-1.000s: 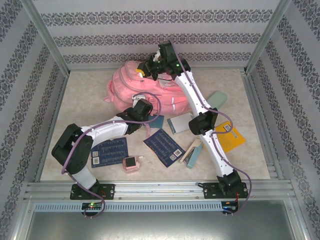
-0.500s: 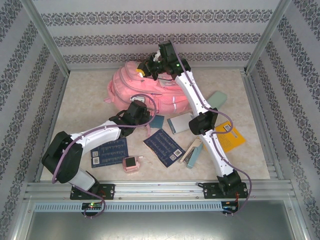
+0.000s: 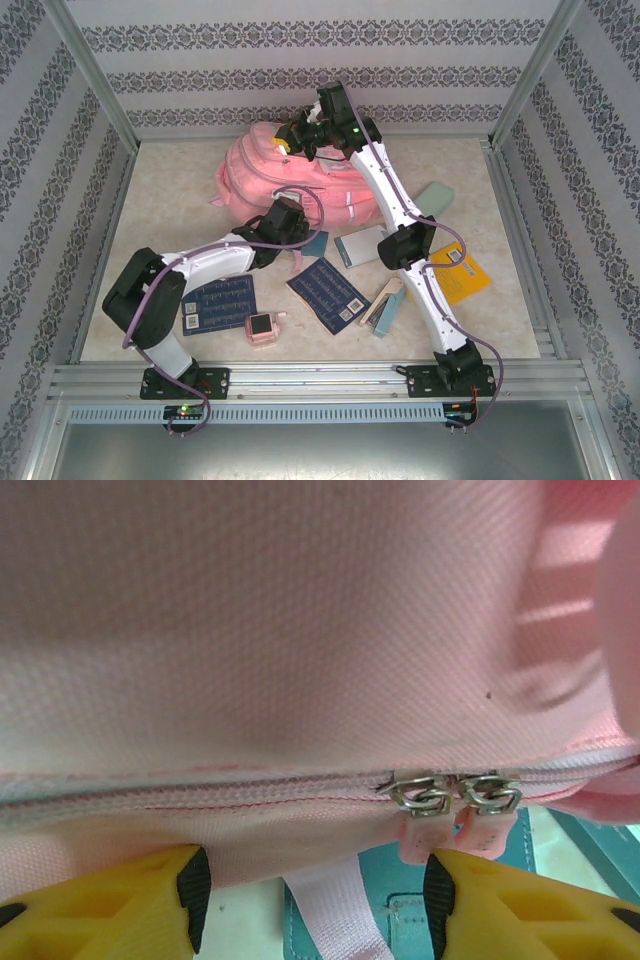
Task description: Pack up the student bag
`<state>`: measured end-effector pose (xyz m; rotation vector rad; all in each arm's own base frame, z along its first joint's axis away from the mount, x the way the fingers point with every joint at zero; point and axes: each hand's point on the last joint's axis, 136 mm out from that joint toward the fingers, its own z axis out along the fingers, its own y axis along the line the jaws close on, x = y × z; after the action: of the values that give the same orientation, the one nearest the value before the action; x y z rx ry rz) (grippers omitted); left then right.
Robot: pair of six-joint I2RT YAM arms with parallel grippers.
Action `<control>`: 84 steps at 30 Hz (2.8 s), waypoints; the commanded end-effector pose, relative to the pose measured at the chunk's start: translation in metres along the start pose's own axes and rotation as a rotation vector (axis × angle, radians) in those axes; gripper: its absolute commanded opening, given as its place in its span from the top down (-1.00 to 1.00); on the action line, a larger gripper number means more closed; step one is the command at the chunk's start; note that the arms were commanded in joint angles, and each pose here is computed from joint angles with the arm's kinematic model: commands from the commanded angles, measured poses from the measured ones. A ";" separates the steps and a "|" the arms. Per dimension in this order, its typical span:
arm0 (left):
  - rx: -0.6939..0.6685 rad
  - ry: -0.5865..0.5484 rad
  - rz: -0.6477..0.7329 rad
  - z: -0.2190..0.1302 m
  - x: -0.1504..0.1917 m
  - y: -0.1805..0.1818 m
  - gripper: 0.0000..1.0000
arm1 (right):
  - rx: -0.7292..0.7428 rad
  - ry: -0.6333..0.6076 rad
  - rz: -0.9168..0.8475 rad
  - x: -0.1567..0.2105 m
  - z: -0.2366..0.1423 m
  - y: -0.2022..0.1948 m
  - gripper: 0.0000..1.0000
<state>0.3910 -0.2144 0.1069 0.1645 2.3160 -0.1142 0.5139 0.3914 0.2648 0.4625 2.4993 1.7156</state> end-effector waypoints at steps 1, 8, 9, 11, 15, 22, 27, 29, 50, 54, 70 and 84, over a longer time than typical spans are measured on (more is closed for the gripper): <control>-0.057 -0.045 0.020 0.002 -0.018 0.002 -0.16 | -0.152 0.025 -0.127 0.042 -0.034 0.078 1.00; -0.162 -0.059 0.021 0.008 -0.030 0.021 0.27 | -0.145 0.039 -0.132 0.048 -0.031 0.077 1.00; -0.167 -0.061 0.019 0.009 -0.031 0.024 0.30 | -0.142 0.040 -0.132 0.048 -0.031 0.076 1.00; -0.173 -0.060 0.017 0.008 -0.032 0.026 0.38 | -0.139 0.039 -0.135 0.048 -0.032 0.076 1.00; -0.151 -0.048 0.020 0.010 -0.025 0.026 0.53 | -0.132 0.033 -0.129 0.044 -0.032 0.072 1.00; -0.011 -0.057 -0.015 0.001 -0.018 0.010 0.48 | -0.127 0.027 -0.151 0.041 -0.033 0.070 1.00; -0.036 -0.093 -0.075 -0.031 -0.011 0.032 0.24 | -0.023 -0.011 -0.210 0.031 -0.029 0.040 0.78; -0.049 -0.083 -0.090 -0.039 -0.006 0.041 0.22 | 0.017 -0.015 -0.221 0.029 -0.020 0.026 0.48; 0.105 0.080 -0.306 -0.054 0.035 0.043 0.16 | 0.815 -0.291 -0.691 0.022 -0.118 -0.052 0.30; 0.098 0.097 -0.330 -0.053 0.038 0.043 0.17 | 1.029 -0.421 -0.750 0.010 -0.163 -0.053 0.32; 0.126 0.138 -0.290 -0.049 0.048 0.026 0.06 | 1.216 -0.306 -0.802 0.063 -0.204 -0.127 0.17; 0.079 0.108 -0.308 -0.057 0.055 0.029 -0.02 | 0.264 -0.110 -0.822 0.125 -0.070 -0.184 0.18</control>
<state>0.3191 -0.1865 0.0959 -0.0904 2.4662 -0.3841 0.3242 0.2635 0.1066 -0.3177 2.5212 0.8124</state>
